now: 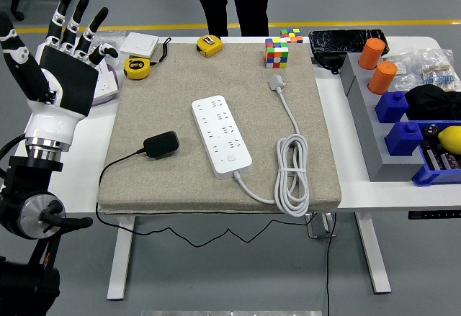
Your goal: Pick up the plug,place it near the board,insert it into the board,press the button
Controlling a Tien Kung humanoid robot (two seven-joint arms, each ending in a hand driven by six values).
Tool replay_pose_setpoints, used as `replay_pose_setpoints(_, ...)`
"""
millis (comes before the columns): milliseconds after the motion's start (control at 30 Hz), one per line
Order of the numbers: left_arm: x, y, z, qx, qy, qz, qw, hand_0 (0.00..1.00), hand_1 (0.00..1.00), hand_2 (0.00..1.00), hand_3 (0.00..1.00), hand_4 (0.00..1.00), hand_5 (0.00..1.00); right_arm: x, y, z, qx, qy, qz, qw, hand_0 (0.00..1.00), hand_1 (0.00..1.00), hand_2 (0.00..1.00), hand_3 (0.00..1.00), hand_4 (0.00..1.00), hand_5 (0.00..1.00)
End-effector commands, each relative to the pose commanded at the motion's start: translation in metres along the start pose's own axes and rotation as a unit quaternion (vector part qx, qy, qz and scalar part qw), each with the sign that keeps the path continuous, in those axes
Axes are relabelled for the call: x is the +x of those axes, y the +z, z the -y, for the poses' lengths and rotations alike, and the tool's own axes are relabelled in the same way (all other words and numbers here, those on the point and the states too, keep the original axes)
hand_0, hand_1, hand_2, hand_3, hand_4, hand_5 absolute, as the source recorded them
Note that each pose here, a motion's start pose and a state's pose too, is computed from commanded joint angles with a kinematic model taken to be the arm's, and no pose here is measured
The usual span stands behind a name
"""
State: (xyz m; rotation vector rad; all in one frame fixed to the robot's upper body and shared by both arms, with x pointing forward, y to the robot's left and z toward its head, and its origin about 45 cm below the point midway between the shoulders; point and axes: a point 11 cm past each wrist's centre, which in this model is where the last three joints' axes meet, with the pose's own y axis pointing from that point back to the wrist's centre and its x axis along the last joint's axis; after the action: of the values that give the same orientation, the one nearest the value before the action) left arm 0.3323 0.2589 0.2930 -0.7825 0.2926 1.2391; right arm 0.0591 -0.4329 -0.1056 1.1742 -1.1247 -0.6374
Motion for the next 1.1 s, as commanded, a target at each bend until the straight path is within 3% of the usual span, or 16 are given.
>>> replay_pose_setpoints(133,0.005,0.008,-0.001,-0.013,0.007,-0.077,0.997,0.149,0.821,0.998,0.998,0.998,0.998,0.000,0.001,0.000,-0.001,0.000,-0.004,1.000,0.814,0.725,0.696,0.607,0.885,0.572)
replay_pose_setpoints(300,0.008,0.021,-0.003,-0.035,0.003,-0.178,0.983,0.143,0.818,0.998,0.998,0.998,0.998,-0.003,0.002,0.000,-0.001,-0.002,-0.005,1.000,0.814,0.724,0.697,0.606,0.885,0.572)
replay_pose_setpoints(467,0.016,0.034,-0.002,-0.065,0.001,-0.271,0.960,0.143,0.818,0.998,0.998,0.998,0.998,-0.006,0.001,0.000,0.001,-0.005,-0.007,1.000,0.814,0.724,0.697,0.606,0.885,0.572)
replay_pose_setpoints(600,0.036,0.038,-0.003,-0.088,0.026,-0.341,0.936,0.137,0.792,0.986,0.983,0.998,0.998,-0.006,-0.003,0.000,0.005,-0.004,-0.008,1.000,0.814,0.725,0.698,0.607,0.885,0.571)
replay_pose_setpoints(767,0.060,0.035,-0.007,-0.106,0.068,-0.365,0.923,0.134,0.779,0.958,0.958,0.998,0.998,-0.005,-0.005,0.000,0.008,-0.003,-0.007,1.000,0.814,0.725,0.698,0.608,0.886,0.570)
replay_pose_setpoints(967,0.084,0.033,-0.014,-0.121,0.114,-0.364,0.916,0.134,0.773,0.943,0.938,0.998,0.998,-0.005,-0.004,0.000,0.006,-0.003,-0.007,1.000,0.814,0.725,0.698,0.608,0.887,0.570)
replay_pose_setpoints(1100,0.091,0.033,-0.018,-0.124,0.128,-0.362,0.915,0.133,0.766,0.935,0.930,0.998,0.998,-0.005,-0.004,0.000,0.005,-0.004,-0.007,1.000,0.814,0.725,0.698,0.609,0.888,0.570)
